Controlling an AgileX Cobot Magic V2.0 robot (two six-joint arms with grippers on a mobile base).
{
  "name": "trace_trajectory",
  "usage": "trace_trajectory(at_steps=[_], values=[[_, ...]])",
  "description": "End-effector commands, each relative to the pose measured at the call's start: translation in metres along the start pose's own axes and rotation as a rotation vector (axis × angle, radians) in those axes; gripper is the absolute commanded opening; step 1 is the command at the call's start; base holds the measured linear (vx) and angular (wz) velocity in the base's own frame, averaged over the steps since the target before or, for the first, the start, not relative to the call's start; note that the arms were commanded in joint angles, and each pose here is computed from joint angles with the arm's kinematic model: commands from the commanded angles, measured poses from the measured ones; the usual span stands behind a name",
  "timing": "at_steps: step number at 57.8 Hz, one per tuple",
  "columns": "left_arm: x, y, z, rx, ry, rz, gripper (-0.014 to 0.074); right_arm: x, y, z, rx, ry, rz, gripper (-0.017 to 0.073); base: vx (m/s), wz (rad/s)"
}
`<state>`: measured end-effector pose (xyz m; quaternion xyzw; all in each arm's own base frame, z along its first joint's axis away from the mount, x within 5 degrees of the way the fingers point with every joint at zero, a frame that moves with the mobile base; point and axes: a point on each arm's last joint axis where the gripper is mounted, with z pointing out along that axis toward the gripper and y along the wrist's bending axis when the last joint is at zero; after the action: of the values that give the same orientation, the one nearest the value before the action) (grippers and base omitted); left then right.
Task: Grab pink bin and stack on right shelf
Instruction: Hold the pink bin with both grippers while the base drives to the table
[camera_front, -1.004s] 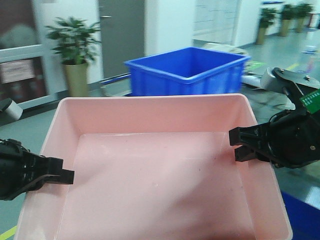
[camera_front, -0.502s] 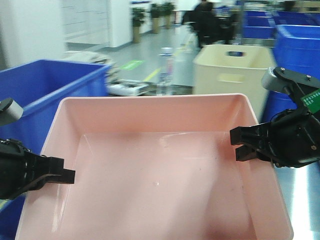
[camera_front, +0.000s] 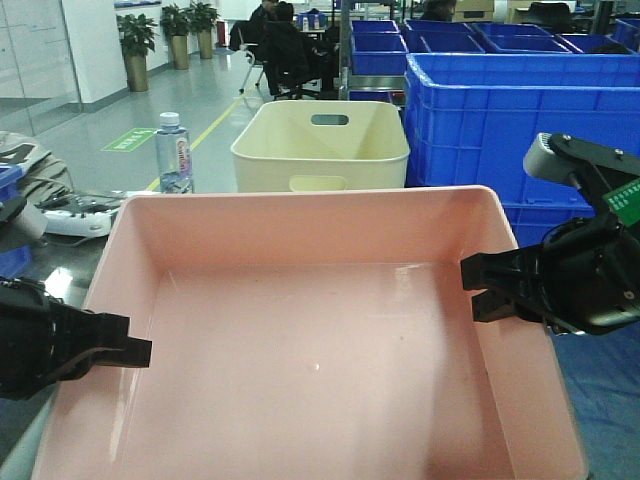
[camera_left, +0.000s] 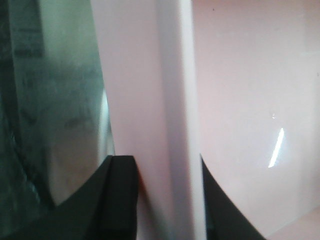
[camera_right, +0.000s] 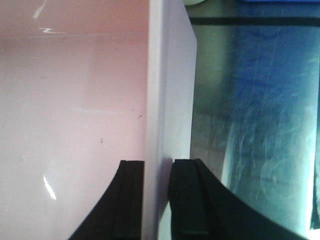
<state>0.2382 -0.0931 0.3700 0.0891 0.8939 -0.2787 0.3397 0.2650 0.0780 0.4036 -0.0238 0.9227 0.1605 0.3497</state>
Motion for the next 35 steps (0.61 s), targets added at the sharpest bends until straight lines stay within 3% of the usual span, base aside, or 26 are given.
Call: trace_trajectory(at_steps=[1,35], values=[[-0.0076,-0.0161,-0.0148,0.078,-0.079,-0.005,-0.0001,-0.0149,0.0078,-0.0219,-0.065,-0.159,0.023,-0.0008,0.25,-0.15],[-0.0076,-0.0161,-0.0148,0.078,-0.079,-0.005,-0.0001,-0.0151,0.0078,-0.0219,-0.065,-0.161,0.023,-0.0008,0.15,-0.1]])
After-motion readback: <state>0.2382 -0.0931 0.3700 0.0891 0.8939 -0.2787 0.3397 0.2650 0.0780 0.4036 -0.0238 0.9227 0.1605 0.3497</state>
